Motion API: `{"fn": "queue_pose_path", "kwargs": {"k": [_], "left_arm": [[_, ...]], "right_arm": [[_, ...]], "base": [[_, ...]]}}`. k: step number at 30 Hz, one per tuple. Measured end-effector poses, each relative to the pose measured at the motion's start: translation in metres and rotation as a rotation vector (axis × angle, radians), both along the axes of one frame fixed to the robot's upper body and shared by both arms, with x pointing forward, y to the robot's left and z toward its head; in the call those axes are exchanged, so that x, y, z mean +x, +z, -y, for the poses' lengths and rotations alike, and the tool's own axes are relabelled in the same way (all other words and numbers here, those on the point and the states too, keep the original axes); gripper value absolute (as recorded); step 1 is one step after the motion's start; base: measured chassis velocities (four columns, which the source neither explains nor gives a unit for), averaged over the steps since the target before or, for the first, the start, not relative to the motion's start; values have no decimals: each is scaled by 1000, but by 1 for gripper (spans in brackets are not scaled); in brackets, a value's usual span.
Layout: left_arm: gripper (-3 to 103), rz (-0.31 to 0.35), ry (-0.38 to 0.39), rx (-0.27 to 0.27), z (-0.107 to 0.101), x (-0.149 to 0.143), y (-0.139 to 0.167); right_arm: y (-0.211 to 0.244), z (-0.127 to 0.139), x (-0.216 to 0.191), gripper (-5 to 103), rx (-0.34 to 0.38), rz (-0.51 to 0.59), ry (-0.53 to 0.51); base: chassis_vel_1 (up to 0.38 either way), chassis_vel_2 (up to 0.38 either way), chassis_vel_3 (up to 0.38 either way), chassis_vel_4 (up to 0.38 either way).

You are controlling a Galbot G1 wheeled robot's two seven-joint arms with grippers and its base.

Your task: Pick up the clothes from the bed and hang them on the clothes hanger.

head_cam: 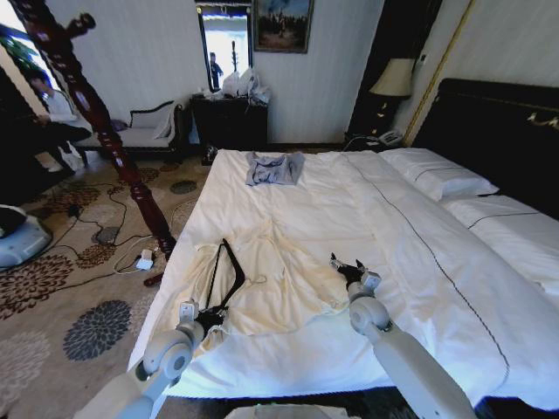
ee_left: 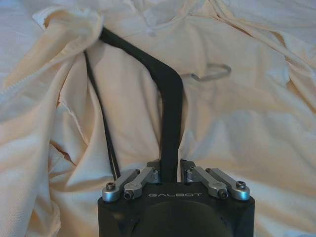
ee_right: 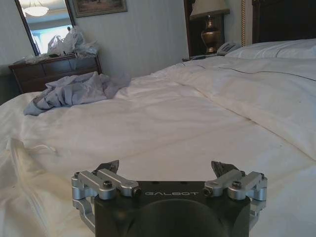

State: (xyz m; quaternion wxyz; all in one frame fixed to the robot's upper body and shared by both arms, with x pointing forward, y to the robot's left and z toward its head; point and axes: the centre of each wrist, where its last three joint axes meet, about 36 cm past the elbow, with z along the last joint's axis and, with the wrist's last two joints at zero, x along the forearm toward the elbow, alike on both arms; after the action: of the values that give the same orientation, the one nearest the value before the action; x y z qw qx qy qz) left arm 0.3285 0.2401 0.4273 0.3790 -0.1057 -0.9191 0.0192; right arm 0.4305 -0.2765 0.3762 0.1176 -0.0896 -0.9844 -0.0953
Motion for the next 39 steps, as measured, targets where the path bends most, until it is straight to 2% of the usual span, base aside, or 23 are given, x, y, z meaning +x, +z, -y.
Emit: {"fn": "queue_pose_path", "kwargs": {"k": [4, 7, 11, 21, 26, 28, 30, 31, 32, 34, 36, 38, 39], "left_arm": [[19, 41, 8, -9, -1, 1, 9], [19, 117, 34, -23, -8, 1, 28], [19, 155, 39, -34, -13, -1, 40], [19, 162, 45, -40, -15, 0, 41], [19, 175, 23, -69, -9, -2, 34], [19, 208, -20, -110, 1, -5, 22], [19, 226, -45, -136, 6, -6, 16], [19, 226, -45, -136, 6, -6, 16], [19, 239, -63, -153, 10, -6, 12], [19, 254, -88, -170, 14, -6, 10], [19, 258, -93, -173, 14, -6, 10], [19, 293, -138, -197, 18, -2, 9], [19, 307, -154, -210, 19, -1, 9]], "right_arm": [[-1, 0, -1, 100, -1, -2, -2], [-1, 0, -2, 100, -3, -3, -3], [-1, -2, -1, 100, -2, -3, -1], [-1, -6, -2, 100, -12, 7, 15], [-4, -7, -6, 100, -21, 34, 45], [-7, -11, -11, 100, -3, 46, 85], [-7, -13, -14, 100, 50, 56, 131], [-7, -13, -14, 100, 50, 56, 131], [-5, -17, -16, 100, 127, 45, 165], [-1, -23, -19, 100, 230, 19, 208], [0, -23, -19, 100, 251, 15, 219], [4, -27, -20, 100, 349, 12, 283], [5, -28, -19, 100, 372, 13, 306]], "base": [[0, 0, 0, 0], [0, 0, 0, 0], [0, 0, 0, 0], [0, 0, 0, 0], [0, 0, 0, 0], [0, 0, 0, 0], [0, 0, 0, 0], [0, 0, 0, 0], [0, 0, 0, 0], [0, 0, 0, 0], [0, 0, 0, 0], [0, 0, 0, 0], [0, 0, 0, 0]]}}
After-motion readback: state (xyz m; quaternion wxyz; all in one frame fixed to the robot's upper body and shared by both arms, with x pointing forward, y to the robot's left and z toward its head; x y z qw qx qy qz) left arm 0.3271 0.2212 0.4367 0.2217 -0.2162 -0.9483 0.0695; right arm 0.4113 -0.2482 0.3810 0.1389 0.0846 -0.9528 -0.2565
